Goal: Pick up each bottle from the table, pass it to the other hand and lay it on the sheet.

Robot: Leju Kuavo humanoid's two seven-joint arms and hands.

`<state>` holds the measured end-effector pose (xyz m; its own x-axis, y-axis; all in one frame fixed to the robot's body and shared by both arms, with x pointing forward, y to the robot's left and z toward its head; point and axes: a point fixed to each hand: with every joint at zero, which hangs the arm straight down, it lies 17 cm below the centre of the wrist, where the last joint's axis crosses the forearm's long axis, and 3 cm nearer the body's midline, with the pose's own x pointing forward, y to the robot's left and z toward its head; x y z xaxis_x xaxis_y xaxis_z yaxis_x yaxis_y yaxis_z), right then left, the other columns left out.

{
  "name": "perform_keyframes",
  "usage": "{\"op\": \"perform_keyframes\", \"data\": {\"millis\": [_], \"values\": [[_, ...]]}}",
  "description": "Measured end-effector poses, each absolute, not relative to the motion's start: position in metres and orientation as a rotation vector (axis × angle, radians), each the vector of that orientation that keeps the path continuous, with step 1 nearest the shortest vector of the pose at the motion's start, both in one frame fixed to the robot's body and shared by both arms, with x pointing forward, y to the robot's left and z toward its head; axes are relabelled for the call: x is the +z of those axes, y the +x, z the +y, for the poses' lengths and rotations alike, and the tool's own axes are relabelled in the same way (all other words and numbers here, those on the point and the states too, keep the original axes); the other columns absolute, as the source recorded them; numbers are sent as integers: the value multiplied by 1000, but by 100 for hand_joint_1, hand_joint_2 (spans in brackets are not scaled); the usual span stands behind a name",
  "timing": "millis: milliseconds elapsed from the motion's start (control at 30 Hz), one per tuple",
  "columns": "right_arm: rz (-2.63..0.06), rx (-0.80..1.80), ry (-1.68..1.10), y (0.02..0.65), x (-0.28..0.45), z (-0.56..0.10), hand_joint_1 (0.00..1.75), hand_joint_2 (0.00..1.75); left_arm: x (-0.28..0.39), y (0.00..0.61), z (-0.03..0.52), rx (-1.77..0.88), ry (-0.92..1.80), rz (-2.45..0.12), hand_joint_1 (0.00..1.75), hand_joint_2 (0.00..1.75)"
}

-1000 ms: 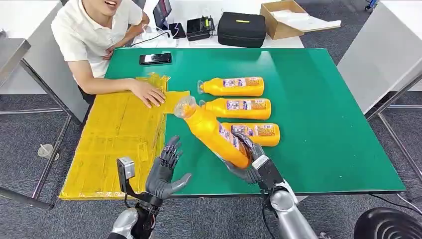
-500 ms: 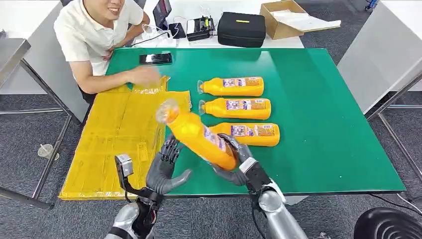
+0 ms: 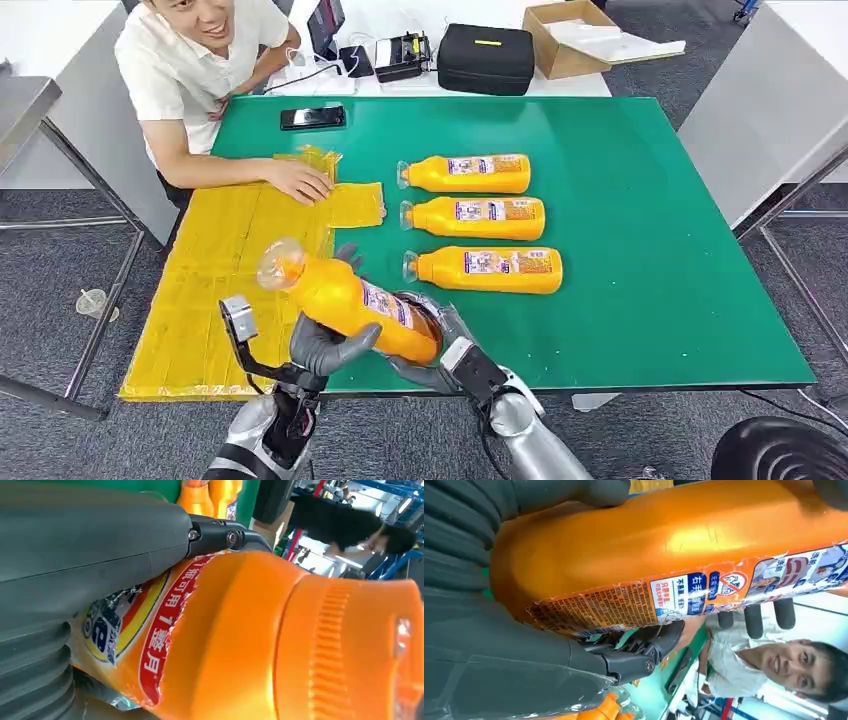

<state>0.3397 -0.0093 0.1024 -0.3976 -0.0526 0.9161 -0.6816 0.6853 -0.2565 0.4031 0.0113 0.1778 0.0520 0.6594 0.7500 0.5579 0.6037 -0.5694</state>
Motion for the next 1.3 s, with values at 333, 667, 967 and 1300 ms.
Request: {"op": "perform_keyframes", "data": {"millis": [333, 667, 967, 1300], "values": [[-1853, 770, 615, 336, 98, 2, 0, 175, 186, 406, 11, 124, -1065, -1620, 175, 175], [-1822, 739, 613, 336, 88, 0, 0, 175, 189, 403, 16, 156, -1076, -1641, 175, 175], [-1800, 724, 587, 333, 77, -4, 0, 175, 188, 400, 22, 194, -1083, -1625, 175, 175], [-1926, 567, -93, 388, 76, -102, 0, 175, 193, 405, 59, 29, -648, -1862, 175, 175]]}}
